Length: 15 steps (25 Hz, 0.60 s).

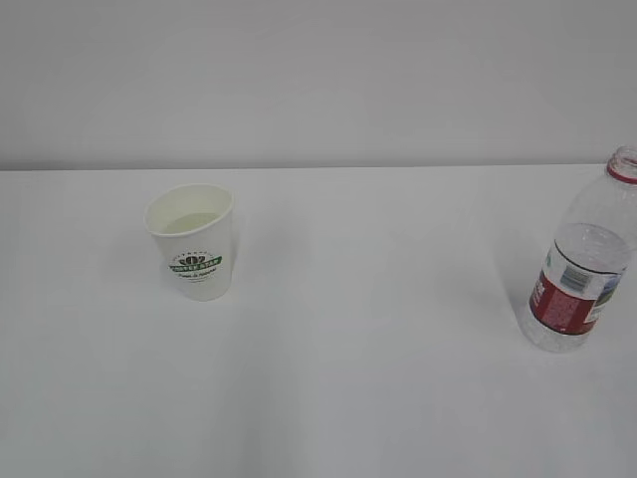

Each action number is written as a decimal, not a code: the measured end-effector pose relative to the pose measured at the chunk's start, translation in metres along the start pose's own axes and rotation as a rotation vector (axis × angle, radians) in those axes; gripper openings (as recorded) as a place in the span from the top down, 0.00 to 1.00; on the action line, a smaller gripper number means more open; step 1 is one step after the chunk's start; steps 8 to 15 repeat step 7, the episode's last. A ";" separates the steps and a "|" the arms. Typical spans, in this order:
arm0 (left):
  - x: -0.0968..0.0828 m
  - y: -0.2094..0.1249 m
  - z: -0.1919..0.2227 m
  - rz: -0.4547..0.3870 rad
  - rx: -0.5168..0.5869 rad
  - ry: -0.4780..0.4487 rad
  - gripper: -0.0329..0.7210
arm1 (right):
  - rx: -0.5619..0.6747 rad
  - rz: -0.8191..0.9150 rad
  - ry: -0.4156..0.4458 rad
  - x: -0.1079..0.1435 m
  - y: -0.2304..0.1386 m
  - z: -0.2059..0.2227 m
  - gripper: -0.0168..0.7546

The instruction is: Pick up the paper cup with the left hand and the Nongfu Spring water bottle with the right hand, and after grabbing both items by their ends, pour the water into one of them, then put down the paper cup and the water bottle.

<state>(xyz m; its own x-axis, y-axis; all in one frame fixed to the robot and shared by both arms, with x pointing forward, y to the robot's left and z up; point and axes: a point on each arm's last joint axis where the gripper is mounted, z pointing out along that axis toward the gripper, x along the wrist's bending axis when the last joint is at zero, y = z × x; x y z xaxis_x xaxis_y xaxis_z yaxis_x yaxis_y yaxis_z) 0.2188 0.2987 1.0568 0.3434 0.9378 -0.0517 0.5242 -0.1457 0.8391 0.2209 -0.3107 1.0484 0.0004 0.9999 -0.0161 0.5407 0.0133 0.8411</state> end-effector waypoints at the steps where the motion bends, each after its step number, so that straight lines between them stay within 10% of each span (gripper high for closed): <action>1: 0.000 0.000 0.000 0.000 0.000 0.000 0.34 | 0.000 0.000 0.000 0.000 0.000 0.000 0.22; 15: 0.000 0.000 0.000 0.000 0.000 0.000 0.35 | 0.000 0.000 0.000 0.000 0.000 0.000 0.22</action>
